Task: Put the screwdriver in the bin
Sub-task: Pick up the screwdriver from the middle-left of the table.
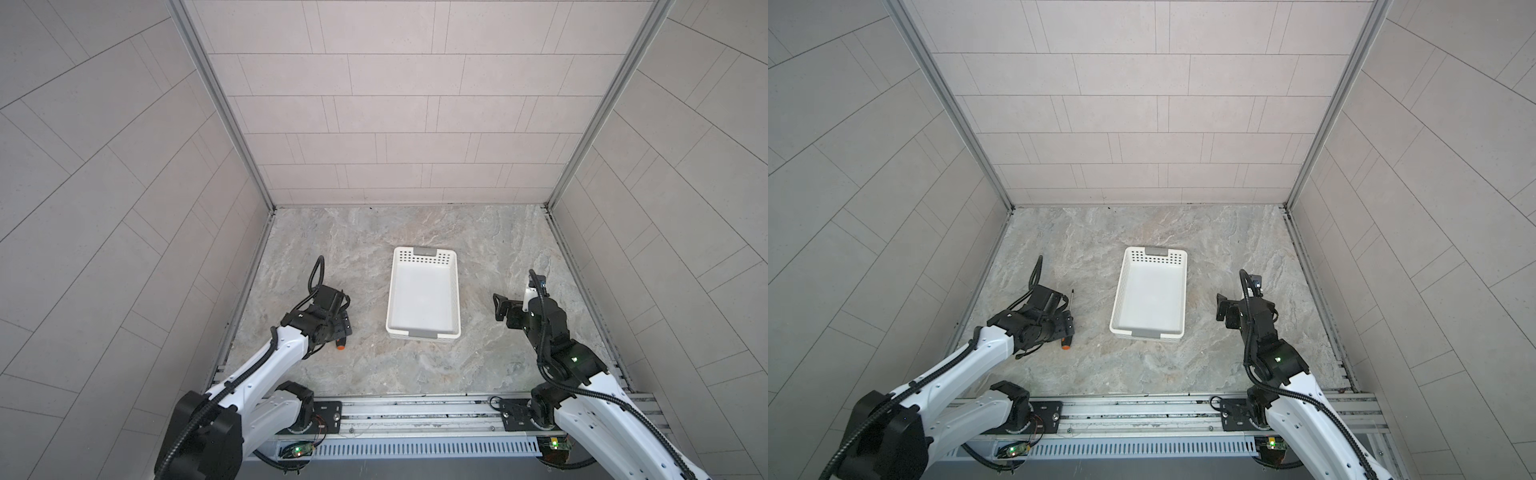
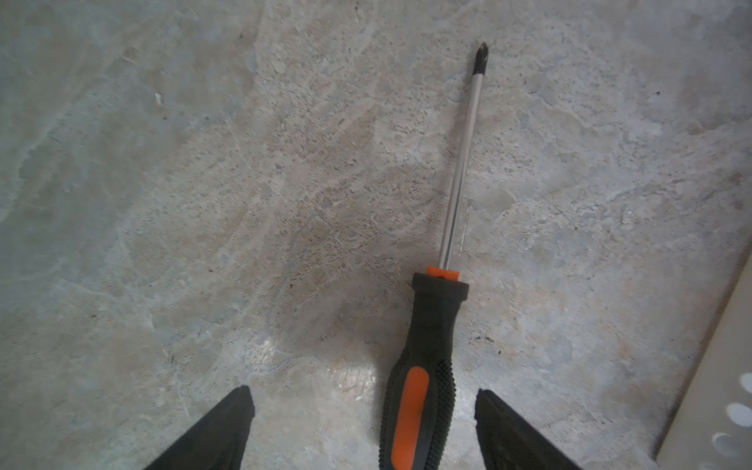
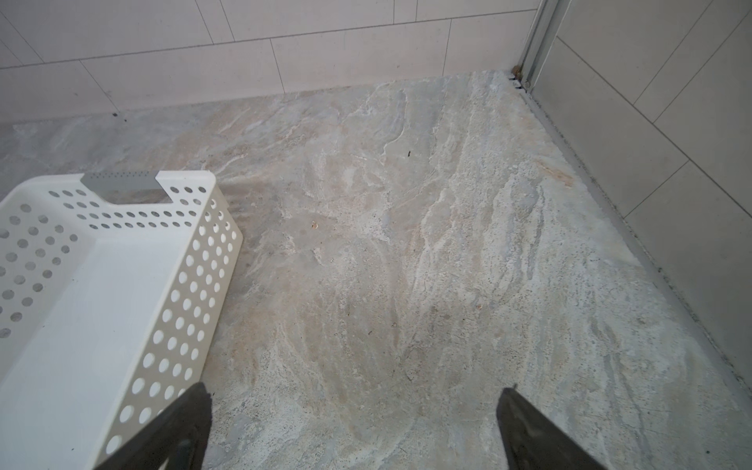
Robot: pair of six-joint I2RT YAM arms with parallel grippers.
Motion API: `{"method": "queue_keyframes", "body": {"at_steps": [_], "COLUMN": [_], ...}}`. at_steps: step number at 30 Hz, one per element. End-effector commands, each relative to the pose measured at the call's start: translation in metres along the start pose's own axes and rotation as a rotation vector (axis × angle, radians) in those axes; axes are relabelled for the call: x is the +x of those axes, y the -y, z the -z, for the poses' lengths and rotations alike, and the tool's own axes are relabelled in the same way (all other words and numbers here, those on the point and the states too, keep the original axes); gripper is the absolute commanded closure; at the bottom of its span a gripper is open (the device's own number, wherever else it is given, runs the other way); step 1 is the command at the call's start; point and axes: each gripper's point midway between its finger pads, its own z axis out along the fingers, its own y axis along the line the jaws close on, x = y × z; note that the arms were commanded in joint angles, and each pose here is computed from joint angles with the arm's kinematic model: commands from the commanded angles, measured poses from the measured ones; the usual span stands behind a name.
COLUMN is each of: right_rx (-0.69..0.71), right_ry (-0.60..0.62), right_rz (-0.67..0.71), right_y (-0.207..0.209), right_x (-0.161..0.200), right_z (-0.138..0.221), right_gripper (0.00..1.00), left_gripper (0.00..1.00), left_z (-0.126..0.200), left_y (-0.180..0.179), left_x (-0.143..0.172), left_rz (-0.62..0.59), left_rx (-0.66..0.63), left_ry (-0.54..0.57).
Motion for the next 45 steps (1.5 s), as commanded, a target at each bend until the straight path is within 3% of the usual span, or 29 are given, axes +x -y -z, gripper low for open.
{"method": "queue_keyframes", "body": {"at_steps": [1,10,22,30,38,45], "right_rx": [0.037,0.025,0.031,0.036,0.045,0.044], "right_ry": [0.058,0.06,0.046,0.051,0.045,0.049], "right_rz": [-0.047,-0.051,-0.044,-0.046,-0.048,-0.049], "right_y": [0.01,0.009,0.009,0.01,0.012,0.012], "right_x": [-0.005,-0.003,0.001,0.0,0.002,0.002], "right_z": [0.004,0.003,0.0,0.0,0.0,-0.001], "right_gripper": [0.0,0.0,0.0,0.0,0.0,0.0], "left_gripper": [0.11,0.24,0.48,0.5,0.59,0.74], "left_z": [-0.005,-0.015,-0.02,-0.024,-0.031,-0.038], "left_y": [0.007,0.014,0.017,0.018,0.024,0.024], "left_x": [0.001,0.002,-0.001,-0.002,-0.002,0.003], "left_rz": [-0.026,-0.08,-0.112,-0.103,-0.094,-0.1], "left_rx": [0.017,-0.02,-0.081,-0.092,-0.086,-0.099], "left_ry": [-0.002,-0.028,-0.021,-0.028,-0.031,-0.051]}}
